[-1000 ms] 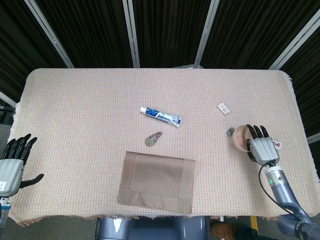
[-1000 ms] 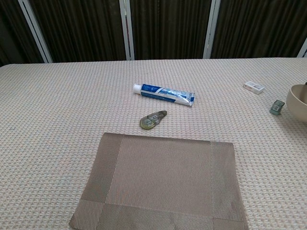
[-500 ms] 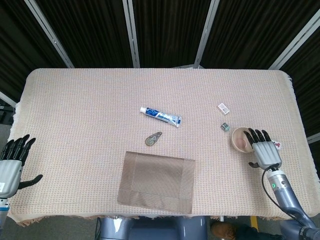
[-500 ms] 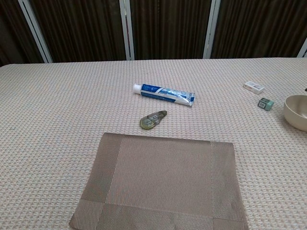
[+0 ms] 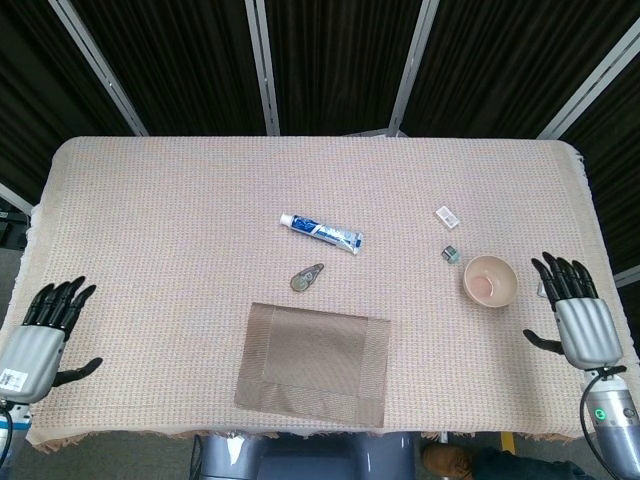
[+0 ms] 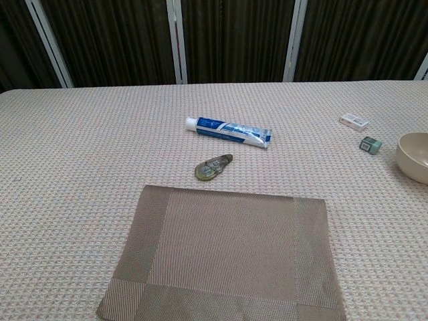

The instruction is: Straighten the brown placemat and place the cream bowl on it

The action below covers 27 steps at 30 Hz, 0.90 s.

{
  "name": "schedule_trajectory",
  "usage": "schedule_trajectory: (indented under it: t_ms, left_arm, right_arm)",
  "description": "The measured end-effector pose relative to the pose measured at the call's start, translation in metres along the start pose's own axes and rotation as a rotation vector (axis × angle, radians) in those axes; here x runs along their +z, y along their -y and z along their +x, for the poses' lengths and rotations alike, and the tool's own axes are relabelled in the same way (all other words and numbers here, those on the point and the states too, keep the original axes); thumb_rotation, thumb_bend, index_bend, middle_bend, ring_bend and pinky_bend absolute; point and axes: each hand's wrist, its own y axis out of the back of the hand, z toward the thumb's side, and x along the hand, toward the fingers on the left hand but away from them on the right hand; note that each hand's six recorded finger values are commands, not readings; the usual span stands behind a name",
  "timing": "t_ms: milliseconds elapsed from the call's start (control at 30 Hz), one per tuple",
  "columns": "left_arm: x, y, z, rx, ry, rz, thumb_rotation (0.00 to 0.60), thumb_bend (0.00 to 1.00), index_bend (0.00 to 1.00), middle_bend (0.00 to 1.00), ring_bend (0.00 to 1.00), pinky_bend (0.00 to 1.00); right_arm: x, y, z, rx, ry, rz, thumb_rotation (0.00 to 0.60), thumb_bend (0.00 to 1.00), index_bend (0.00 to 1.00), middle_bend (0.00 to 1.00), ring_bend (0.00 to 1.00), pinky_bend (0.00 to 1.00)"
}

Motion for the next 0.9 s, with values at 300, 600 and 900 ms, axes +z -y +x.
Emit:
schedule_trajectory:
  t_ms: [300,600,900]
  left_arm:
    - [0.069,0.027,-0.004,-0.042,0.359,-0.053,0.6,0.15,0.28,0.0,0.0,0.0]
    - [0.115,0.086,0.0,-0.175,0.577,0.006,0.6,0.28,0.38,0.0,0.0,0.0]
    - [0.129,0.137,0.005,-0.238,0.627,0.053,0.6,0.32,0.41,0.0,0.0,0.0]
  right_arm:
    - [0.005,-0.023,0.038,-0.074,0.047,-0.071,0.6,0.0,0.0,0.0,0.0,0.0]
    - [0.004,-0.023,0.047,-0.066,0.054,-0.058,0.6,0.0,0.0,0.0,0.0,0.0]
    - [0.001,-0.02,0.045,-0.049,0.054,-0.066,0.6,0.0,0.0,0.0,0.0,0.0]
